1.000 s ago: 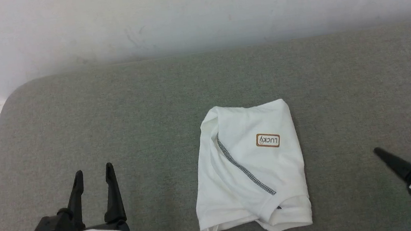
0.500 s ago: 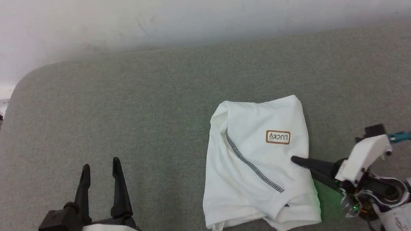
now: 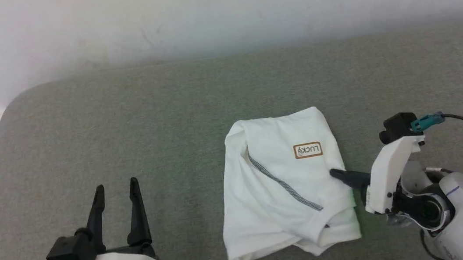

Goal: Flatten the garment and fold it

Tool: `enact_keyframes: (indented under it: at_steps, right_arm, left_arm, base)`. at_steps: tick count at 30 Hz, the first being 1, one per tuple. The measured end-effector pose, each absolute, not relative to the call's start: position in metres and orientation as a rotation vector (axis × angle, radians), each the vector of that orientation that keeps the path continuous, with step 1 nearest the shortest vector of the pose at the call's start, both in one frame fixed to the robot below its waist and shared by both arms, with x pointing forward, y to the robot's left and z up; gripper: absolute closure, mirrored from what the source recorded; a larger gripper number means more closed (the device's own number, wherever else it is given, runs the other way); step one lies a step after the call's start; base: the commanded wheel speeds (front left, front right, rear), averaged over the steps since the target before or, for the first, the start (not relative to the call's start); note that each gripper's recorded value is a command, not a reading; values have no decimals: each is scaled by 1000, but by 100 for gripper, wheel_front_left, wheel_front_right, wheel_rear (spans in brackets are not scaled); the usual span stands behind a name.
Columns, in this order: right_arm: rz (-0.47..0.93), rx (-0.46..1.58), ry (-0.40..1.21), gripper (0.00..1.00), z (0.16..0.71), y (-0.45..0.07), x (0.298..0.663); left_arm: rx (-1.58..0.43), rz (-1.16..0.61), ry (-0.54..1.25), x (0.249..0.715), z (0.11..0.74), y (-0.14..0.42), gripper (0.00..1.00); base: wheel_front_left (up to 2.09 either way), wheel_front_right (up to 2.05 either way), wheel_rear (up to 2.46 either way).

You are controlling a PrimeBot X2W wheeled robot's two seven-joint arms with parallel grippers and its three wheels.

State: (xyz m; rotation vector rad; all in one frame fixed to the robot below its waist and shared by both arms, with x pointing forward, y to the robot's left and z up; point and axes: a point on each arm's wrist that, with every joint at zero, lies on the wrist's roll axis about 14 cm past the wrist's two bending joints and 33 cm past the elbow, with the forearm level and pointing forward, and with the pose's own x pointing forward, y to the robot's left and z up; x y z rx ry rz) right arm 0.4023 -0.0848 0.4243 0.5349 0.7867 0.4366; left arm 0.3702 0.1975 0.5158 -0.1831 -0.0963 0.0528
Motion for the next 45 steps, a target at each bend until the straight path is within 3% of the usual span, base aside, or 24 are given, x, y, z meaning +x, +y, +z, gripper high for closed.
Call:
enact_keyframes:
  at_steps: [6,13,25,35,36,38,45]
  right_arm:
    - [403,152,723,100,427,-137,397]
    - [262,-96,689,100,440,-214,390]
    - [-89,-201,742,100,435,-347,380]
    - [-353,-270,700,100,431,-437,379]
    - [-370,-268,687,71,430,-440,379]
    - [-392,-256,683,0,423,-443,376]
    - [-439,-276,597,0,427,-452,364]
  left_arm:
    - [-193,-11,-103,378,519,177,0]
    - [-204,-109,-125,392,528,145,0]
    - [-220,-311,-171,444,538,85,0]
    - [-250,-414,-104,487,498,51,0]
    - [-254,-419,-91,489,493,49,0]
    - [-262,-426,-65,491,482,44,0]
    - [-280,-409,-53,488,478,44,0]
  base:
    - [0,0,0]
    - [0,0,0]
    - [0,0,0]
    - [0,0,0]
    - [0,0,0]
    - [0,0,0]
    - [0,0,0]
